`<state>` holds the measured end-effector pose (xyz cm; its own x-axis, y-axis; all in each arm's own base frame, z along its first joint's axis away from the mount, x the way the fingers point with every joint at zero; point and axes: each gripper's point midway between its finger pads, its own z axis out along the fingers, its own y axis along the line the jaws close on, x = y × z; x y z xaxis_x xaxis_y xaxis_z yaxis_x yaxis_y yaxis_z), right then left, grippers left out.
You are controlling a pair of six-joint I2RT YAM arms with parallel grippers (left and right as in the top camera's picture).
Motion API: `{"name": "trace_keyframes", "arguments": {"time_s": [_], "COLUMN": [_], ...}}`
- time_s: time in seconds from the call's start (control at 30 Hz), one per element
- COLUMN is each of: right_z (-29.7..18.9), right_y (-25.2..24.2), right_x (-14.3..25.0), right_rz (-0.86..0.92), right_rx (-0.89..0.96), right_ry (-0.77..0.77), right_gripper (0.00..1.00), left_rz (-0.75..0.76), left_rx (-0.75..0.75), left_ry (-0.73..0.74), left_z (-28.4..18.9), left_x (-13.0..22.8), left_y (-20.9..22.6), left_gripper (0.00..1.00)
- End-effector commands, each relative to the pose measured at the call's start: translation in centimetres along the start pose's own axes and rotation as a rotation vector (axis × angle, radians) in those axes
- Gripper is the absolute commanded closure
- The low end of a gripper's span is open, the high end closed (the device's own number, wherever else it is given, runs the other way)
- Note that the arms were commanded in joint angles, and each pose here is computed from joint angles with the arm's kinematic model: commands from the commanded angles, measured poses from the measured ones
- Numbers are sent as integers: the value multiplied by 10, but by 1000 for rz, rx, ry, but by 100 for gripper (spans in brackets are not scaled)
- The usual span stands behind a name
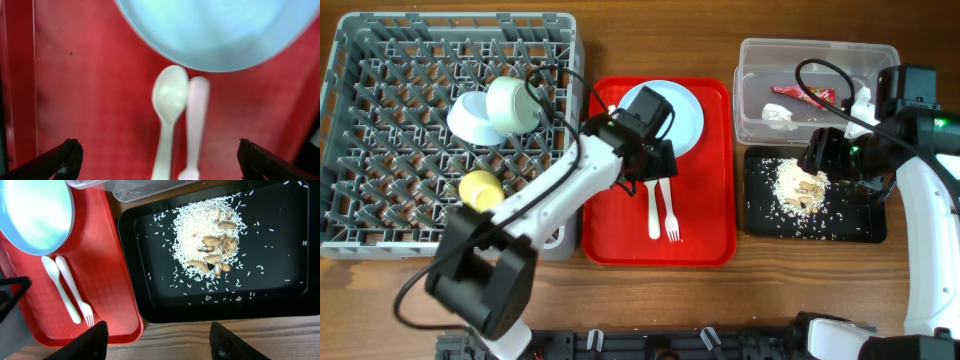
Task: Sort waste into correct bins and load items into the dishwasher rack
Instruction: 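Grasp the white spoon on the red tray with the left gripper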
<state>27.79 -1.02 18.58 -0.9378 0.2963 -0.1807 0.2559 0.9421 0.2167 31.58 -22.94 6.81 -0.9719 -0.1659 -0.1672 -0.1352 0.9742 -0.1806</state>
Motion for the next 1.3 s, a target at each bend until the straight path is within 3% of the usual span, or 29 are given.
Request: {"name": "trace_keyframes", "arguments": {"time_s": [0.0, 0.2, 0.4, 0.5, 0.6, 0.73, 0.87, 1.07, 1.27], "right_z": [-7, -7, -7, -7, -7, -7, -7, -7, -7], "right_y": [-1, -1, -1, -1, -1, -1, -1, -1, -1], "right_x": [-3, -3, -3, -2, -2, -2, -1, 0, 0], "right_rz": [-23, -24, -23, -23, -23, -23, -21, -21, -20], "right_rx": [10, 10, 10, 10, 11, 10, 11, 11, 12], "right_ry": [-24, -21, -21, -21, -21, -20, -15, -12, -10], "right_gripper": [34, 34, 34, 34, 34, 34, 34, 34, 34], "left_rz": [-10, 30, 36, 36, 36, 35, 32, 31, 43], "left_rx": [-95, -201, -271, -269, -259, -255, -247, -233, -170], "left_ry": [64, 109, 130, 129, 120, 116, 108, 88, -22], "left_z": [33, 56, 65, 67, 68, 68, 69, 62, 24], "left_x": [17, 35, 49, 50, 48, 47, 44, 40, 20], "left_y": [12, 24, 48, 48, 46, 45, 44, 40, 29], "left_gripper": [0, 4, 29, 64, 74, 79, 96, 96, 96]}}
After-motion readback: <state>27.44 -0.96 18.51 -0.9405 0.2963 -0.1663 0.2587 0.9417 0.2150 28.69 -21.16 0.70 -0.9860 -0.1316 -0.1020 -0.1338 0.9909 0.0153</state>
